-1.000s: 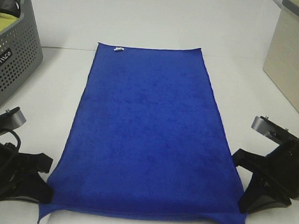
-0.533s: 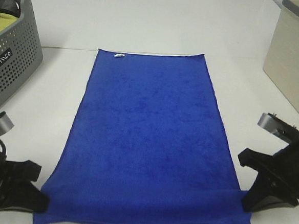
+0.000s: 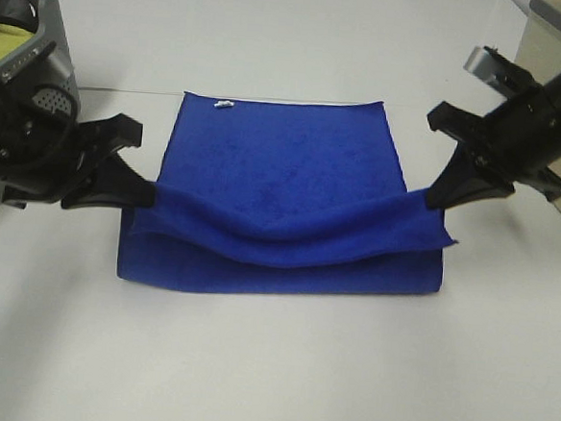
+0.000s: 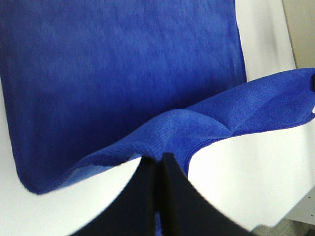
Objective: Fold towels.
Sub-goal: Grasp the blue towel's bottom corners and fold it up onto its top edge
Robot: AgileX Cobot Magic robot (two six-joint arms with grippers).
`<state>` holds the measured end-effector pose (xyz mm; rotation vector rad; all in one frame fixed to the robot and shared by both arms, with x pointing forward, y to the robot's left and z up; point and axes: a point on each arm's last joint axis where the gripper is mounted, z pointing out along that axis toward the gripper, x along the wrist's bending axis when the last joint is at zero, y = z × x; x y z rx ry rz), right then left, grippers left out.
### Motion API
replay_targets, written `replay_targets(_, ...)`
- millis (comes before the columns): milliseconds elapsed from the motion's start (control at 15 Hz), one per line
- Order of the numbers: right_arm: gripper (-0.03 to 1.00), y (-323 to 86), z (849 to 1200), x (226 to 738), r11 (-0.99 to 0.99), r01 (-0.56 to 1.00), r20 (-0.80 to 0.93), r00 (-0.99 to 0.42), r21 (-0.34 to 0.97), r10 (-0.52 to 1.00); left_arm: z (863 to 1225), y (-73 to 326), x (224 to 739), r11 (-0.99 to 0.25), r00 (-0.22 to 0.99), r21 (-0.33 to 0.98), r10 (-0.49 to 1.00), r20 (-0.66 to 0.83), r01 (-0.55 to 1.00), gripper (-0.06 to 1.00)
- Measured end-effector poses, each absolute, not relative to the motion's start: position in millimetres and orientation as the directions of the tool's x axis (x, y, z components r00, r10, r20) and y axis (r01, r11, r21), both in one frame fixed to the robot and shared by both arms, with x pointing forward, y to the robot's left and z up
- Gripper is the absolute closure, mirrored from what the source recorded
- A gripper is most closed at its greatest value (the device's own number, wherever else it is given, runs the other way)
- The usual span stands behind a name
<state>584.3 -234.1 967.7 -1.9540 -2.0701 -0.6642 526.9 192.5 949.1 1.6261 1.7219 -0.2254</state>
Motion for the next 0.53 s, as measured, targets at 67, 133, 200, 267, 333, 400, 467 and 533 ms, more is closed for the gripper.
replay_targets(67,0.97,-232.8,973.8,604.1,0.023,0.982,0.451,-0.107,0.189,0.886,949.6,189.5,546.1,0.183,0.090,0.375,0.791,-0.605,0.909,0.94)
replay_targets(133,0.97,-232.0,978.2,622.2,0.029,0.978,0.444,-0.120,0.207,0.888,948.7,186.5,562.9,0.190,0.093,0.388,0.793,-0.603,0.902,0.94)
replay_targets(200,0.97,-231.3,979.6,640.2,0.037,0.975,0.435,-0.132,0.219,0.891,949.2,183.9,581.2,0.197,0.101,0.409,0.793,-0.600,0.891,0.94)
replay_targets(267,0.97,-230.7,986.3,669.0,0.040,0.966,0.417,-0.148,0.257,0.897,947.6,182.1,607.8,0.211,0.107,0.439,0.797,-0.595,0.874,0.94)
replay_targets(333,0.97,-230.0,985.2,684.4,0.041,0.962,0.412,-0.154,0.270,0.898,948.5,180.1,624.2,0.216,0.119,0.460,0.795,-0.595,0.862,0.94)
replay_targets(400,0.97,-229.1,986.4,701.4,0.042,0.956,0.406,-0.162,0.289,0.899,950.0,177.5,639.9,0.223,0.130,0.480,0.791,-0.598,0.849,0.94)
replay_targets(467,0.97,-227.8,989.0,716.6,0.044,0.949,0.406,-0.175,0.311,0.897,952.2,174.7,654.8,0.230,0.143,0.501,0.787,-0.600,0.834,0.94)
replay_targets(533,0.97,-227.2,987.5,730.9,0.042,0.944,0.401,-0.179,0.327,0.898,957.3,172.5,671.2,0.241,0.160,0.537,0.788,-0.594,0.808,0.94)
